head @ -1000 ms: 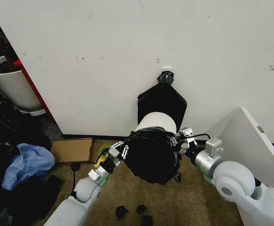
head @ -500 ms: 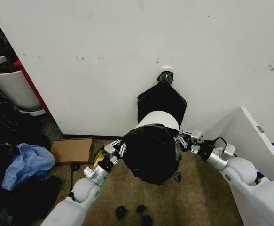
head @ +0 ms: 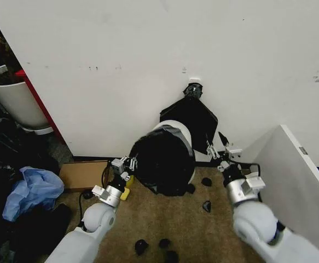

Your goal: Place the garbage bag over the trash bin.

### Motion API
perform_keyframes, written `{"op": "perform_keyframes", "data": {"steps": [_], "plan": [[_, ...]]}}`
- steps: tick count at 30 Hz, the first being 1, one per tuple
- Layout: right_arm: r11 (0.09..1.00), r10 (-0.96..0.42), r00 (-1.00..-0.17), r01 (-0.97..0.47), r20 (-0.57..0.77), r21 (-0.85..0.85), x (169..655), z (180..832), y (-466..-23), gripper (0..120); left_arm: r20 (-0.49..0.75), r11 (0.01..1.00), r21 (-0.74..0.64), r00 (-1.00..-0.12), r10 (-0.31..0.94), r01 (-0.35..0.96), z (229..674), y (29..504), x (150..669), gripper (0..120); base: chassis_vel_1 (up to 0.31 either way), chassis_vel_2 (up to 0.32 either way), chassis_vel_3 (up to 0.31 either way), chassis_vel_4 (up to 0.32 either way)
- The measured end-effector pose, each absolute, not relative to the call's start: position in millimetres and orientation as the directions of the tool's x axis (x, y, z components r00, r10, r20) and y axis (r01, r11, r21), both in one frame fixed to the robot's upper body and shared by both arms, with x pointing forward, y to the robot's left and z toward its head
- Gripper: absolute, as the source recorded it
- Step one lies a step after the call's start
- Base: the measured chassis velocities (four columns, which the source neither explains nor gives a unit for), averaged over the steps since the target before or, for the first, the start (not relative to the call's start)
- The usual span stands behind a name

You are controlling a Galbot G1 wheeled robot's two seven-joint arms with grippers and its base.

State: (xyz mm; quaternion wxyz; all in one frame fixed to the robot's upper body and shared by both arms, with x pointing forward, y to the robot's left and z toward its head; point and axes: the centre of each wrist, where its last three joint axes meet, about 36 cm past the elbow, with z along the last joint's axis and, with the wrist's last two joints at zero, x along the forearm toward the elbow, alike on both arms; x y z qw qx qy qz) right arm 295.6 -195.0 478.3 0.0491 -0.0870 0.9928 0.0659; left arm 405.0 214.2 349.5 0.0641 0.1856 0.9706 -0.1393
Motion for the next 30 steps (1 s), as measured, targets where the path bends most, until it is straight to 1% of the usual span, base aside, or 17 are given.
{"op": "perform_keyframes", "data": {"steps": [2, 3, 4, 5, 7, 8, 10, 13, 14, 15, 22, 24, 25, 26, 30], "plan": [[0.977, -0.186, -0.977, -0.196, -0.103, 0.089, 274, 481, -188, 68, -0.123, 0.894, -0.289, -0.939, 0.321, 0.344, 357, 211, 404, 0, 0.000, 0.000, 0.000, 0.000], [0.979, -0.192, -0.976, -0.197, -0.098, 0.045, 264, 479, -186, 73, -0.106, 0.892, -0.306, -0.943, 0.315, 0.333, 360, 210, 403, 0, 0.000, 0.000, 0.000, 0.000], [0.981, -0.194, -0.976, -0.196, -0.099, 0.007, 258, 475, -185, 75, -0.096, 0.891, -0.318, -0.946, 0.311, 0.325, 362, 209, 404, 0, 0.000, 0.000, 0.000, 0.000], [0.980, -0.197, -0.974, -0.193, -0.113, -0.051, 252, 467, -183, 81, -0.089, 0.890, -0.326, -0.947, 0.307, 0.319, 364, 208, 404, 0, 0.000, 0.000, 0.000, 0.000], [0.979, -0.199, -0.973, -0.192, -0.118, -0.070, 251, 463, -183, 82, -0.088, 0.890, -0.327, -0.948, 0.307, 0.318, 365, 208, 405, 0, 0.000, 0.000, 0.000, 0.000], [0.973, -0.210, -0.969, -0.192, -0.134, -0.131, 248, 448, -183, 88, -0.088, 0.889, -0.329, -0.948, 0.307, 0.319, 366, 207, 405, 0, 0.000, 0.000, 0.000, 0.000], [0.963, -0.219, -0.966, -0.191, -0.139, -0.190, 248, 429, -183, 97, -0.089, 0.886, -0.332, -0.946, 0.312, 0.323, 366, 204, 404, 0, 0.000, 0.000, 0.000, 0.000], [0.957, -0.217, -0.968, -0.185, -0.127, -0.225, 249, 412, -181, 91, -0.093, 0.882, -0.338, -0.944, 0.315, 0.328, 367, 201, 402, 0, 0.000, 0.000, 0.000, 0.000], [0.954, -0.218, -0.968, -0.185, -0.124, -0.235, 250, 405, -180, 85, -0.093, 0.881, -0.339, -0.944, 0.317, 0.330, 367, 200, 402, 0, 0.000, 0.000, 0.000, 0.000], [0.954, -0.218, -0.968, -0.185, -0.124, -0.235, 250, 405, -180, 85, -0.093, 0.881, -0.339, -0.944, 0.317, 0.330, 367, 200, 402, 0, 0.000, 0.000, 0.000, 0.000], [0.955, -0.218, -0.967, -0.184, -0.129, -0.233, 255, 395, -175, 57, -0.100, 0.882, -0.334, -0.943, 0.319, 0.334, 368, 201, 400, 0, 0.000, 0.000, 0.000, 0.000], [0.955, -0.218, -0.967, -0.184, -0.130, -0.232, 255, 395, -175, 54, -0.100, 0.882, -0.333, -0.943, 0.319, 0.333, 369, 202, 401, 0, 0.000, 0.000, 0.000, 0.000], [0.955, -0.221, -0.966, -0.187, -0.131, -0.230, 255, 395, -175, 48, -0.101, 0.883, -0.332, -0.943, 0.318, 0.333, 369, 202, 401, 0, 0.000, 0.000, 0.000, 0.000], [0.955, -0.223, -0.966, -0.189, -0.132, -0.229, 255, 395, -176, 43, -0.103, 0.883, -0.331, -0.943, 0.317, 0.333, 369, 202, 401, 0, 0.000, 0.000, 0.000, 0.000], [0.955, -0.235, -0.961, -0.201, -0.143, -0.220, 254, 394, -176, 28, -0.105, 0.882, -0.333, -0.943, 0.316, 0.333, 368, 201, 401, 0, 0.000, 0.000, 0.000, 0.000]]}}
